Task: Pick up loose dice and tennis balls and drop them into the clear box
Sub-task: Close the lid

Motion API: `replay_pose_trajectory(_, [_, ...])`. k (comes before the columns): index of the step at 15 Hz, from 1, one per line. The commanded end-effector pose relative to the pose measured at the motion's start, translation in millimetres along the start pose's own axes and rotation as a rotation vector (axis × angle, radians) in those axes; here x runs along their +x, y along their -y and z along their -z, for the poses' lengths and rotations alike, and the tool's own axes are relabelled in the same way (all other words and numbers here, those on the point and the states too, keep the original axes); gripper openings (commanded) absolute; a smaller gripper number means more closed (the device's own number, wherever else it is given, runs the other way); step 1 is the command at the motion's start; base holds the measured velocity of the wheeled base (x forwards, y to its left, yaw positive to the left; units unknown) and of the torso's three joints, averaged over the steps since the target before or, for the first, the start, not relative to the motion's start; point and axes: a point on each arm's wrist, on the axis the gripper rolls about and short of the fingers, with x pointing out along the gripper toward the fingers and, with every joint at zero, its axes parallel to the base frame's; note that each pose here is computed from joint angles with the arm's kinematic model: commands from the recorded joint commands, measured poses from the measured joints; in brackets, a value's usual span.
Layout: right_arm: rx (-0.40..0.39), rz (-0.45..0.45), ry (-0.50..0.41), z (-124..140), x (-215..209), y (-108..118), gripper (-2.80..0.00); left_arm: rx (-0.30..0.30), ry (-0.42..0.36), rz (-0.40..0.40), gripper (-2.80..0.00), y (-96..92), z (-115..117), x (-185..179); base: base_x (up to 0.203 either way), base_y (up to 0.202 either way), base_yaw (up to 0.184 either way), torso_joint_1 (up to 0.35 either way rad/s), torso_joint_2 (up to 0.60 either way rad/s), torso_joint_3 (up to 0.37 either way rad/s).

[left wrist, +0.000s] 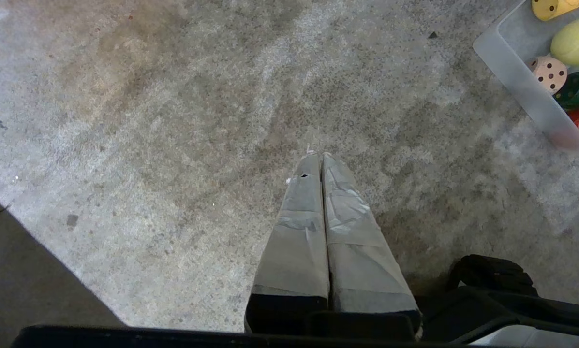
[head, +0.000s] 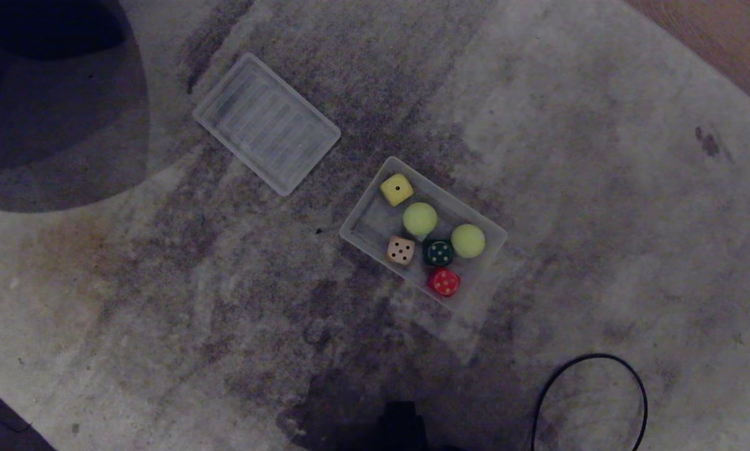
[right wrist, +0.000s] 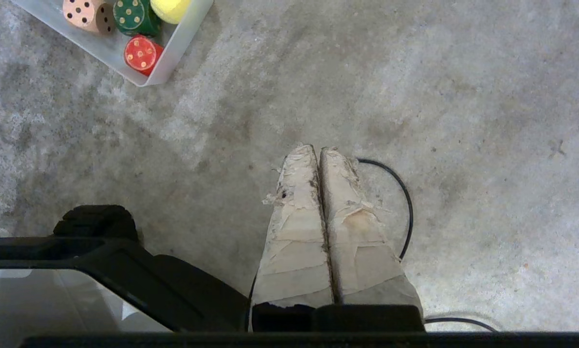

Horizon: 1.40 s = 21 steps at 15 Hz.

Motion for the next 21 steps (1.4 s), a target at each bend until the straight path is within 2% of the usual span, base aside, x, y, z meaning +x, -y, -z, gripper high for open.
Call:
replay_pose_trajectory(1, [0.000,-0.001,-0.001,0.3,0.0,0.0,-2.80,-0.001,-0.001,-0.002,-2.80,0.0,-0.1,0.1,0.000,0.000,0.000,0.000,0.00,0.000])
replay_pose_trajectory(14, [0.001,-0.001,-0.002,0.0,0.0,0.0,-2.80,0.002,-0.001,0.000,-2.80,0.0,0.0,0.1,0.000,0.000,0.000,0.000,0.00,0.000])
replay_pose_trajectory(21, [0.001,-0.001,0.000,-0.1,0.0,0.0,-2.80,0.002,-0.001,-0.002,-2.80,0.0,-0.1,0.1,0.002,-0.007,0.150,0.003,0.00,0.004])
